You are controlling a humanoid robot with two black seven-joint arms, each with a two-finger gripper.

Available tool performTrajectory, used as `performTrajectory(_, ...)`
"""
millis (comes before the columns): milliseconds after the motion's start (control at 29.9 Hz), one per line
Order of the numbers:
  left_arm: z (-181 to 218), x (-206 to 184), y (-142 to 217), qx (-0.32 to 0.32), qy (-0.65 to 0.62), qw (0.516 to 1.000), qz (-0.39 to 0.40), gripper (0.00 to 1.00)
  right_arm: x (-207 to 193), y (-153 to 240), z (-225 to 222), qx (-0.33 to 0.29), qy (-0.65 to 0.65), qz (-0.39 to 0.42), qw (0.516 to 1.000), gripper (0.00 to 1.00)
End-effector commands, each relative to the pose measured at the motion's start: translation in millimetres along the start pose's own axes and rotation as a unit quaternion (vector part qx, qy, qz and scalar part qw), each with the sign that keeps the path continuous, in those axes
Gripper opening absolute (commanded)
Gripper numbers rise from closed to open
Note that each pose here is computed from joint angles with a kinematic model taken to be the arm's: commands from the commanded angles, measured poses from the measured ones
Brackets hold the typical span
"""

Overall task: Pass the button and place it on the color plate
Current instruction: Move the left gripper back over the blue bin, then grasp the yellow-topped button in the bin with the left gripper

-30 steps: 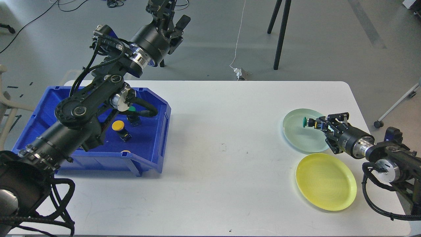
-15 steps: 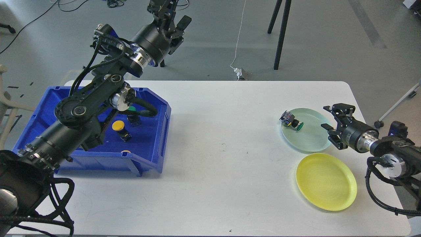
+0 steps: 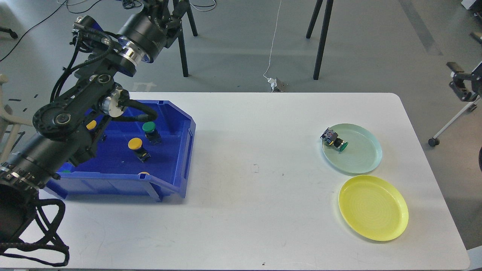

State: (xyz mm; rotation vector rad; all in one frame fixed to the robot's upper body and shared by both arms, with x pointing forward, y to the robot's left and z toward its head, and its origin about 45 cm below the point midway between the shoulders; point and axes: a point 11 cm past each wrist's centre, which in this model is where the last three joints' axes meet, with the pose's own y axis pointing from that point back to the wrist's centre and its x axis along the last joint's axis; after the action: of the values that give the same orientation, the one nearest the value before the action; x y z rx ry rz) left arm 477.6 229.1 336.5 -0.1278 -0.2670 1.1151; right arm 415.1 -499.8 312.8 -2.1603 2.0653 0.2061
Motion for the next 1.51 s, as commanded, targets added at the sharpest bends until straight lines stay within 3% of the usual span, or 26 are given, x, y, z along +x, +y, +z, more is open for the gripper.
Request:
performTrajectory(0, 0.9, 27.2, 28.2, 0.028, -0.063, 0.998, -0.01, 0.99, 1.2, -0.7, -11.0, 0.039, -0.077, 0.005, 0.996, 0.92)
performTrajectory(268, -3.4, 74.3, 112.9, 0.151, -0.317, 0.93, -0.112, 0.98, -17.5, -7.7, 15.0, 0.055, -0.181, -0.009, 0.982, 0.93)
performTrajectory(435, -36.1, 65.0, 143.4, 0.193, -0.466, 0.833, -0.227, 0.97, -27.5, -9.4, 29.7, 0.046, -0.196, -0.019, 0.979, 0.93)
performTrajectory(535, -60.4, 60.9, 161.2, 0.213, -0.56, 0.741, -0.304, 0.93, -28.3, -9.2, 29.4, 0.047, -0.196, -0.021, 0.979, 0.93)
performTrajectory(636, -71.7, 66.6, 167.9, 0.225, -0.603, 0.689, -0.333, 0.91, -27.2, -8.8, 29.0, 0.048, -0.197, -0.021, 0.979, 0.93)
performTrajectory(903, -119.0, 63.8, 168.5, 0.296, -0.564, 0.677, -0.368, 0.91, -24.2, -5.4, 34.0, 0.043, -0.197, -0.016, 0.979, 0.93)
performTrajectory(1070, -125.8, 55.0, 165.3, 0.295, -0.558, 0.679, -0.375, 0.91, -23.9, -5.5, 34.1, 0.044, -0.197, -0.015, 0.979, 0.94)
performTrajectory(1238, -156.7, 61.9, 186.5, 0.332, -0.572, 0.627, -0.412, 0.84, -25.4, -5.6, 34.7, 0.044, -0.198, -0.017, 0.979, 0.94)
performTrajectory(1472, -162.4, 58.0, 185.7, 0.333, -0.564, 0.631, -0.415, 0.82, -29.3, -7.3, 37.1, 0.044, -0.203, -0.02, 0.978, 0.94)
